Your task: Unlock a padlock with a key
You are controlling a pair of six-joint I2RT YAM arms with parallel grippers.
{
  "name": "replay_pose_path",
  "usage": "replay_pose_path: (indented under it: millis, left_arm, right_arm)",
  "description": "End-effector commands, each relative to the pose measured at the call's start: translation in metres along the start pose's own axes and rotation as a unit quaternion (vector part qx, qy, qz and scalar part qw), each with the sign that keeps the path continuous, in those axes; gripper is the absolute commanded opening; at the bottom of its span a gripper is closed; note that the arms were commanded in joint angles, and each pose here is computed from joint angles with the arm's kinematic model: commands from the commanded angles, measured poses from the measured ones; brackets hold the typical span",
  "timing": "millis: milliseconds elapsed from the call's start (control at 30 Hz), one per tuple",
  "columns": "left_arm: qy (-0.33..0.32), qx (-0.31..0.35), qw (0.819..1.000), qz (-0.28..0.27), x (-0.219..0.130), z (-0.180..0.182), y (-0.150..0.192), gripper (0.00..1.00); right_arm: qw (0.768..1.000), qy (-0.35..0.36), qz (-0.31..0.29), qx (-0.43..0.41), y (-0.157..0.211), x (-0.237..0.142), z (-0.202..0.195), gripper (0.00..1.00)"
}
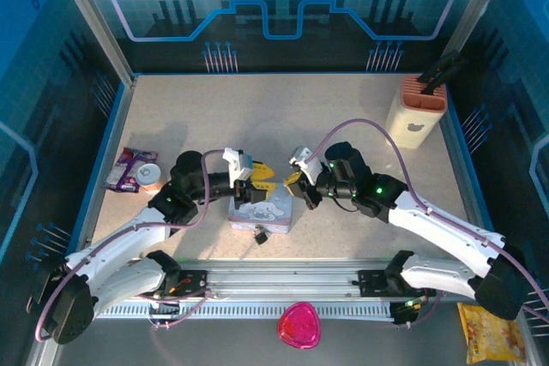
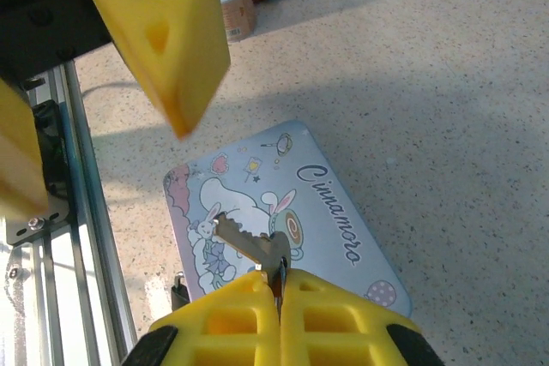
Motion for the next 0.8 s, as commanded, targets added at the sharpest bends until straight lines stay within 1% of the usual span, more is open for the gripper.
replay_pose_path:
  millis: [0,100,133,233,333,567,600,633,667,767]
  left_arm:
    - [0.033,0.032,0.999,-0.011,0.005,-0.006,-0.013,0.36]
    - [0.031,0.033,0.999,-0.002,0.008,-0.006,-0.011,0.34]
    - [0.03,0.034,0.999,-0.001,0.009,-0.005,-0.011,0.34]
    - [0.025,0.035,0.999,0.001,0.01,-0.004,-0.011,0.32]
    - [0.02,0.035,0.999,0.017,0.011,-0.002,-0.006,0.32]
    - [0.012,0.033,0.999,0.024,0.013,0.0,-0.003,0.33]
    - [0.008,0.034,0.999,0.027,0.013,0.001,-0.002,0.36]
    - [0.003,0.035,0.999,0.027,0.013,0.001,-0.002,0.41]
    - [-0.005,0.037,0.999,0.028,0.013,0.003,-0.001,0.42]
    - [-0.024,0.043,0.998,0.028,0.01,0.006,0.0,0.43]
  right_arm:
    - [1.0,-0.016,0.004,-0.006,-0.005,0.0,0.01,0.0]
    - [1.0,-0.02,0.007,-0.012,-0.003,0.002,0.013,0.0]
    - [1.0,-0.023,-0.003,-0.016,-0.012,-0.001,0.017,0.0]
    - [0.999,-0.025,-0.003,-0.02,-0.012,-0.001,0.019,0.0]
    - [0.999,-0.027,-0.005,-0.022,-0.013,-0.002,0.021,0.0]
    - [0.999,-0.035,-0.003,-0.029,-0.012,-0.001,0.025,0.0]
    - [0.999,-0.037,-0.003,-0.031,-0.012,-0.002,0.026,0.0]
    - [0.999,-0.036,-0.004,-0.033,-0.012,-0.002,0.026,0.0]
    - [0.999,-0.035,-0.003,-0.033,-0.012,-0.002,0.027,0.0]
    - [0.999,-0.028,-0.003,-0.035,-0.012,-0.002,0.025,0.0]
Point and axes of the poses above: each hand's point on the last joint's axis, 136 mm out from that joint toward the fingers, its own x axis out along the fingers, its own z axis along the line the jaws close on, y = z × x, the point moved 4 cm from there along -x, back along the fingers, and after that the axes turned 14 degrees about x, right-handed, at the moved point
